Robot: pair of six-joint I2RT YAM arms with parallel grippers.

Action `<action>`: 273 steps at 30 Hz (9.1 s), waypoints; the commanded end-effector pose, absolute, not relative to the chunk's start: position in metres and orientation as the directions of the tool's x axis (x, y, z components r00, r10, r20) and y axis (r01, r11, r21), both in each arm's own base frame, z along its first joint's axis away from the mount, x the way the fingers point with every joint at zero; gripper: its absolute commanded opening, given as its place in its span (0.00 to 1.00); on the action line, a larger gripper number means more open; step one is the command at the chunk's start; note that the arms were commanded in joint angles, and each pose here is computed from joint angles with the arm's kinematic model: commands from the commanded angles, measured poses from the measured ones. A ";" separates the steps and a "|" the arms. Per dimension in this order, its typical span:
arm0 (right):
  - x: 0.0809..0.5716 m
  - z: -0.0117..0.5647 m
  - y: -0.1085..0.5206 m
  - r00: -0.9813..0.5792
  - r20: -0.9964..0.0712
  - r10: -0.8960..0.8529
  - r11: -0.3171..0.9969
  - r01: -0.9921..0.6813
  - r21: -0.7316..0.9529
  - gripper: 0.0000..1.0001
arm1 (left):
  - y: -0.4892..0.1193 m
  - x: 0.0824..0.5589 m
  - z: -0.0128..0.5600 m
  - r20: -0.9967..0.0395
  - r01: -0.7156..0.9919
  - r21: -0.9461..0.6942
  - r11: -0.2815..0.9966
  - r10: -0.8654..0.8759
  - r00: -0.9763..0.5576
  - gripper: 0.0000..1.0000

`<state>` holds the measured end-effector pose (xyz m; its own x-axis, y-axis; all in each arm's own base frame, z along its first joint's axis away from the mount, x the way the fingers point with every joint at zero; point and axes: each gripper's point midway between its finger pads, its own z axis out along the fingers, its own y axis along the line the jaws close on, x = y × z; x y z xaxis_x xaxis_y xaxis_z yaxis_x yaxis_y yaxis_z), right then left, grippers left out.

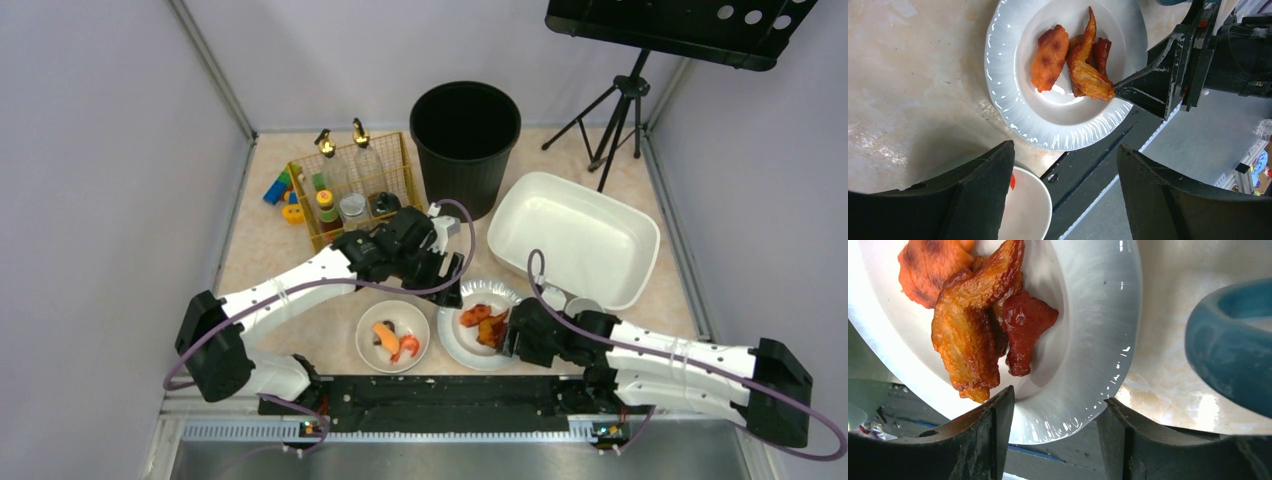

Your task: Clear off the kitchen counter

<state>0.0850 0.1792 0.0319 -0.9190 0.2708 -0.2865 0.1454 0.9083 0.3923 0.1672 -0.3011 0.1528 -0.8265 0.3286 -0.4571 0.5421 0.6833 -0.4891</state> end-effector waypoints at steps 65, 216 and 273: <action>0.166 0.094 0.214 -0.580 -0.415 0.701 0.563 0.093 0.821 0.00 | -0.266 0.178 0.171 -0.536 0.511 -0.365 0.778 0.272 -0.799 0.79; 0.151 0.011 0.257 -0.711 -0.285 0.642 0.608 0.246 0.755 0.27 | -0.242 0.181 0.198 -0.614 0.503 -0.316 0.805 0.230 -0.755 0.79; 0.177 0.234 0.228 -0.564 -0.332 0.756 0.418 0.026 0.908 0.00 | -0.224 0.173 0.313 -0.787 0.539 -0.385 0.750 0.038 -0.616 0.79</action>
<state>0.1532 0.2183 0.1222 -0.6752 0.6036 -0.4241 0.1147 0.6538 0.7479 0.1731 -0.2294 0.2651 -0.6854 0.1274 -0.7170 0.5189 0.7763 -0.3580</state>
